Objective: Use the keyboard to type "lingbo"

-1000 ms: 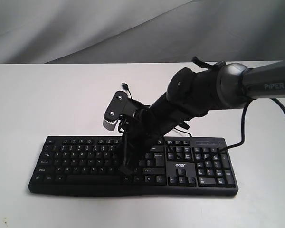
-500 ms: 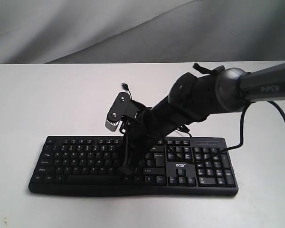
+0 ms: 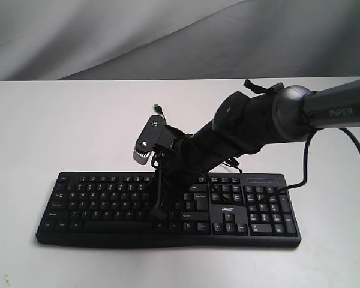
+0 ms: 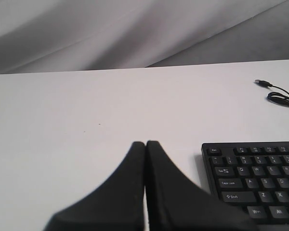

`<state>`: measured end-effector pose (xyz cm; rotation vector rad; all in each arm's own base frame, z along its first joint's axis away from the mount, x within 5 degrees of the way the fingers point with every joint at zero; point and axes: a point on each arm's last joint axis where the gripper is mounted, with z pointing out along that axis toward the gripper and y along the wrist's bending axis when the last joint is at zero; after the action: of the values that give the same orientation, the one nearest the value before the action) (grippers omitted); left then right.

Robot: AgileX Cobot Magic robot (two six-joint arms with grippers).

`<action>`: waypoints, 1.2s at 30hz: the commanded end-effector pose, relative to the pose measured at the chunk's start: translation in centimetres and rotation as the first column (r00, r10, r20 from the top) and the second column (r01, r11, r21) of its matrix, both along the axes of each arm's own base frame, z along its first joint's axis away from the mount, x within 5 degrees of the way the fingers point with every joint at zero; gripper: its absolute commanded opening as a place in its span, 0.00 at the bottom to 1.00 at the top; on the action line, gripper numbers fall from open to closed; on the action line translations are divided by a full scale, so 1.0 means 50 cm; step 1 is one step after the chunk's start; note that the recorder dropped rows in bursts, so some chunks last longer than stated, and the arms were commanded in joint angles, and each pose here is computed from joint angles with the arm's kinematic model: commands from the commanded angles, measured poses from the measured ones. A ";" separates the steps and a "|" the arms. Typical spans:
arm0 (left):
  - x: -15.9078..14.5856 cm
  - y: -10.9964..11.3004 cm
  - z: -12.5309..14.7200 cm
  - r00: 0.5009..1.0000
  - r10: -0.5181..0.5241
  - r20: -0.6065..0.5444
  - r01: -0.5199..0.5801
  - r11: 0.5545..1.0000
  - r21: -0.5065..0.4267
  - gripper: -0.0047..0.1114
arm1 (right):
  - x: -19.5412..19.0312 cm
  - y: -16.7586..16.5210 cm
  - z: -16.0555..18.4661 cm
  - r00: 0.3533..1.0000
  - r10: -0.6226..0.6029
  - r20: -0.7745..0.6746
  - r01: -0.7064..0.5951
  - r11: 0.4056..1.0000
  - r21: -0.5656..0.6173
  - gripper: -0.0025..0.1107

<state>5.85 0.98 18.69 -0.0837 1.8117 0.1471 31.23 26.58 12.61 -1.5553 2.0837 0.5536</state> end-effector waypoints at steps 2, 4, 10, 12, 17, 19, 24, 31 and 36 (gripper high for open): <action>0.001 0.000 -0.003 1.000 0.001 -0.005 -0.001 1.000 -0.006 0.04 | 0.000 -0.004 -0.002 1.000 -0.004 0.000 0.004 1.000 0.000 0.02; 0.001 0.000 -0.003 1.000 0.001 -0.005 -0.001 1.000 -0.006 0.04 | 0.000 -0.004 -0.002 1.000 -0.004 0.000 0.004 1.000 0.000 0.02; 0.001 0.000 -0.003 1.000 0.001 -0.005 -0.001 1.000 -0.006 0.04 | 0.000 -0.004 -0.002 1.000 -0.002 0.002 0.002 1.000 -0.002 0.02; 0.001 0.000 -0.003 1.000 0.001 -0.005 -0.001 1.000 -0.006 0.04 | 0.000 -0.004 -0.002 1.000 -0.002 0.002 0.002 1.000 -0.002 0.02; 0.001 0.000 -0.003 1.000 0.001 -0.005 -0.001 1.000 -0.006 0.04 | 0.002 -0.004 -0.006 1.000 -0.007 0.004 0.007 1.000 -0.005 0.02; 0.001 0.000 -0.003 1.000 0.001 -0.005 -0.001 1.000 -0.006 0.04 | 0.002 -0.004 -0.013 1.000 -0.007 -0.003 0.007 1.000 -0.010 0.02; 0.001 0.000 -0.003 1.000 0.001 -0.005 -0.001 1.000 -0.006 0.04 | 0.002 -0.004 -0.018 1.000 -0.009 -0.010 0.009 1.000 -0.013 0.02; 0.001 0.000 -0.003 1.000 0.001 -0.005 -0.001 1.000 -0.006 0.04 | 0.002 -0.004 -0.018 1.000 -0.012 -0.012 0.012 1.000 -0.010 0.02; 0.001 0.000 -0.003 1.000 0.001 -0.005 -0.001 1.000 -0.006 0.04 | 0.001 -0.004 -0.029 1.000 -0.011 -0.022 0.011 1.000 -0.018 0.02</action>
<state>5.85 0.98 18.69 -0.0837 1.8117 0.1471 31.28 26.59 11.60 -1.5568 2.1062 0.5549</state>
